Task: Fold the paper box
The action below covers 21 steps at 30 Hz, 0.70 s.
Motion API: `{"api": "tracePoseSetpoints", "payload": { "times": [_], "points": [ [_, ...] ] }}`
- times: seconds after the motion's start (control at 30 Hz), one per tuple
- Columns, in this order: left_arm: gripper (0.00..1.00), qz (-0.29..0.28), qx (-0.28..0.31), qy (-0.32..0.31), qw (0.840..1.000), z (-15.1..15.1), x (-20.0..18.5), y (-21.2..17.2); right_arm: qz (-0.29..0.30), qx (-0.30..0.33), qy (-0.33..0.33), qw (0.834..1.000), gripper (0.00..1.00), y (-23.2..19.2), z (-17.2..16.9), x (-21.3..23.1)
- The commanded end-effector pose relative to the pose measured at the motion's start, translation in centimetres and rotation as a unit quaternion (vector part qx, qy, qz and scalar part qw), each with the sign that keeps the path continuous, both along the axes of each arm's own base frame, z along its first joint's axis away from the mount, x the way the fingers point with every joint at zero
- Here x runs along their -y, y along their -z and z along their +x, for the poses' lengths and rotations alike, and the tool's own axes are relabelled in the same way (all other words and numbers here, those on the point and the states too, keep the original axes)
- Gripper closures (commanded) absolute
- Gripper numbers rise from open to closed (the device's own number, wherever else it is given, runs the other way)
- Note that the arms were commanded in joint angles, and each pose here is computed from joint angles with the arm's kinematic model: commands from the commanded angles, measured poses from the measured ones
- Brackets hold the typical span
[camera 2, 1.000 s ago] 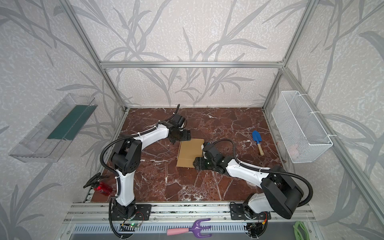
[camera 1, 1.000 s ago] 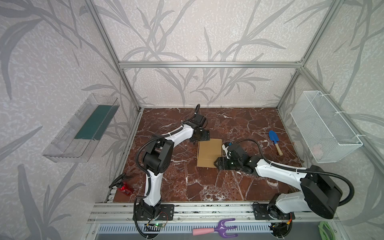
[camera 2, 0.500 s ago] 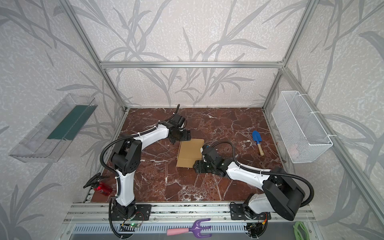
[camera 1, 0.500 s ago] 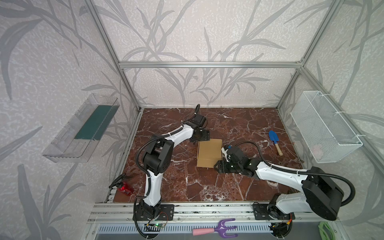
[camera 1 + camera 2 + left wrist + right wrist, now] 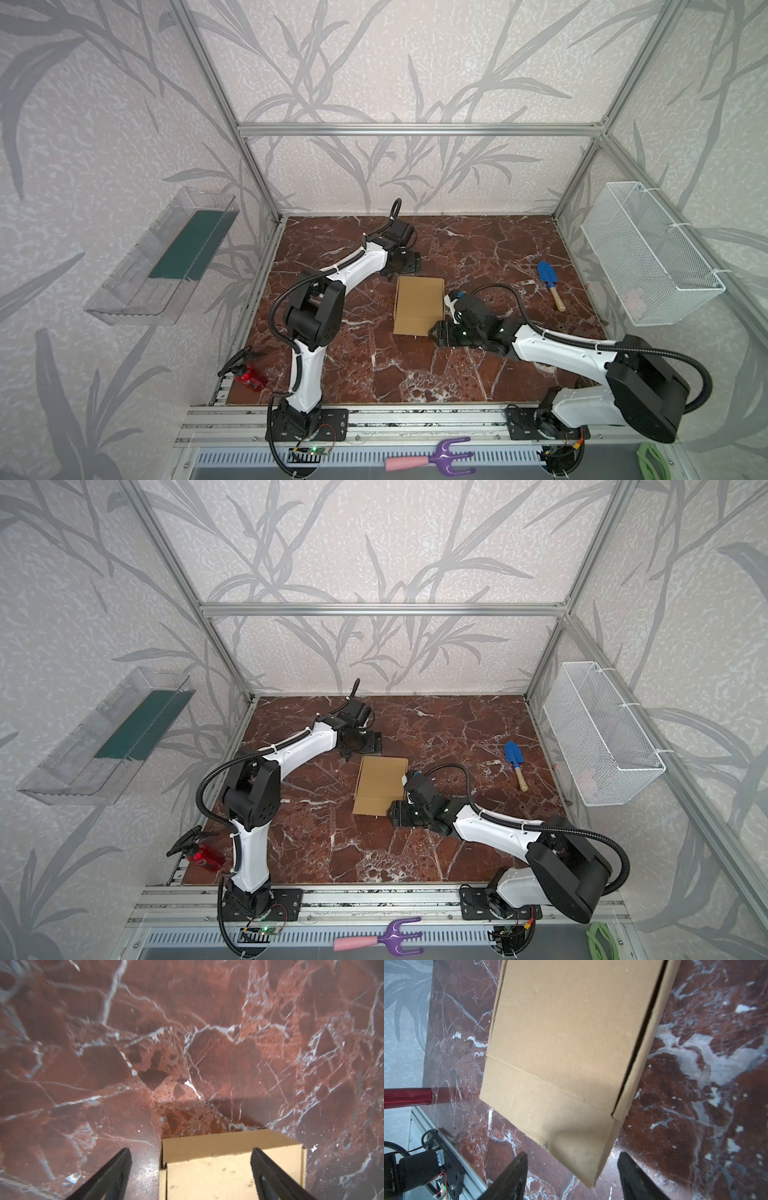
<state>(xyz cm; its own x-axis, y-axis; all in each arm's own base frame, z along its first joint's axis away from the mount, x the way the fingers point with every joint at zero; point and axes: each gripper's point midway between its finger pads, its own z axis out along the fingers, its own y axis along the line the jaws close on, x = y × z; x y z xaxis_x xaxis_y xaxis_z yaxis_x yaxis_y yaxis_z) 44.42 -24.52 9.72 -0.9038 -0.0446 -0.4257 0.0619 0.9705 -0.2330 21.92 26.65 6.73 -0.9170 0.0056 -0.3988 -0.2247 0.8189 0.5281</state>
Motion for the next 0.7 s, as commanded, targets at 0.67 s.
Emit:
{"api": "tracePoseSetpoints", "payload": {
  "times": [0.67],
  "points": [
    [0.1, 0.098, -0.087, 0.021, 0.991, 1.2, -1.1, 4.2, 0.004, 0.006, 0.004, 1.0, 0.39, 0.3, -0.4, 0.3]
  ]
}}
